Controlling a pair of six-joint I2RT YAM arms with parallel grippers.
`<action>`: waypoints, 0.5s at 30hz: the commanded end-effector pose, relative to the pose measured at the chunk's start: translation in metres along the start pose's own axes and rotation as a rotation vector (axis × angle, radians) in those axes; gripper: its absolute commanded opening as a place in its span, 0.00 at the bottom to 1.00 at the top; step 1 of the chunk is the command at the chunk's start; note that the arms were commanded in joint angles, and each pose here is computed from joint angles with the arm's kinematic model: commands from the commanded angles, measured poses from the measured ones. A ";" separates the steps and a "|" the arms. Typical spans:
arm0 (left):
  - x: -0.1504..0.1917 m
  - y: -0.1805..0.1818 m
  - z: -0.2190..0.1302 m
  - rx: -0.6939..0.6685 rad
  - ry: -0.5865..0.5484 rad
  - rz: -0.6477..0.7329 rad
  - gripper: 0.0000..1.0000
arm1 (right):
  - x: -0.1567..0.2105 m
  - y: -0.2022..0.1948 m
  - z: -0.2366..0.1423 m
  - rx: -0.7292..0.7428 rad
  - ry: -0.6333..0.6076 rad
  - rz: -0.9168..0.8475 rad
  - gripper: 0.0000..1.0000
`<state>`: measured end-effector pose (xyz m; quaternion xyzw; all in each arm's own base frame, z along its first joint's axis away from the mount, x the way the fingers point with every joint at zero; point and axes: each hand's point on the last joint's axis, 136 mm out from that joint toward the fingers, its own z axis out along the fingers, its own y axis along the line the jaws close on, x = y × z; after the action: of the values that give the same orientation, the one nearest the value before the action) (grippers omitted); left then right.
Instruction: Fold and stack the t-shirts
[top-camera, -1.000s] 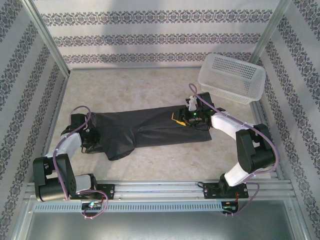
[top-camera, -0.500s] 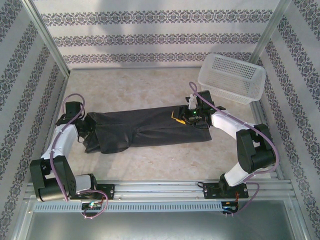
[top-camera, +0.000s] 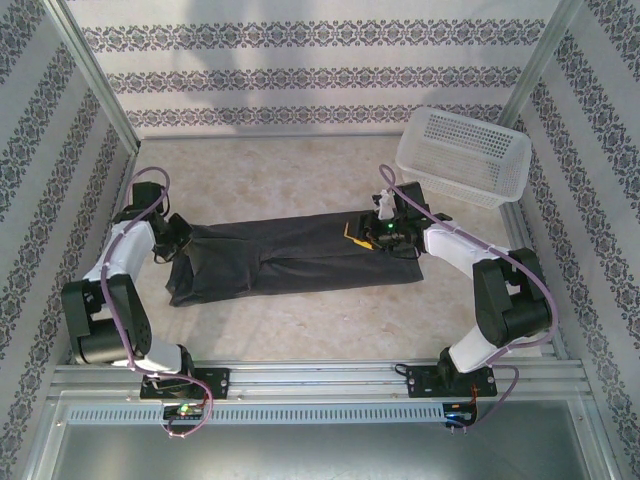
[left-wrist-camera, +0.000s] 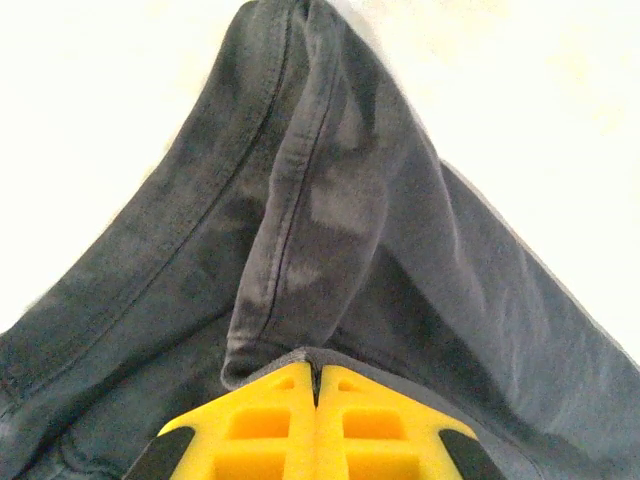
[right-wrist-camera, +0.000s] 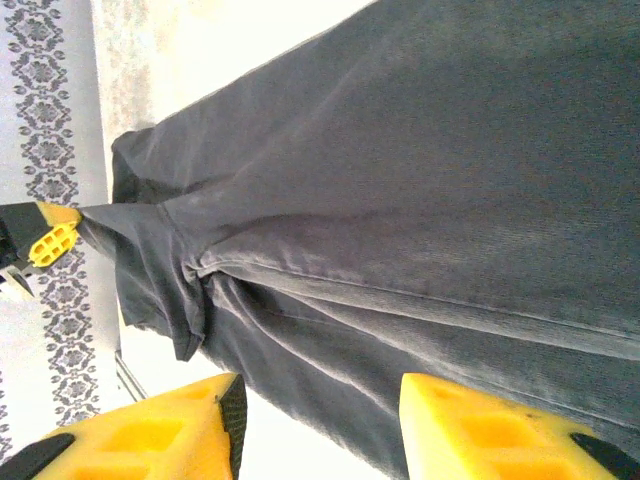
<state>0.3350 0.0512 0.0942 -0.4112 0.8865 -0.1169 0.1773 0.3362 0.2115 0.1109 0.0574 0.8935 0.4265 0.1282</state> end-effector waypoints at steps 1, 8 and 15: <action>-0.016 -0.004 0.002 -0.019 -0.037 0.060 0.03 | 0.001 -0.010 -0.008 0.029 -0.019 0.014 0.45; -0.033 0.000 0.025 -0.057 -0.084 0.119 0.08 | -0.003 -0.024 -0.016 0.056 -0.056 0.050 0.45; -0.050 0.015 0.018 -0.131 -0.204 0.066 0.44 | -0.011 -0.038 -0.028 0.103 -0.116 0.087 0.42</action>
<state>0.3602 0.0805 0.0698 -0.3862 0.8988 -0.0467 0.2023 0.3368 0.1772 0.0971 0.1051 0.9010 0.3963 0.1420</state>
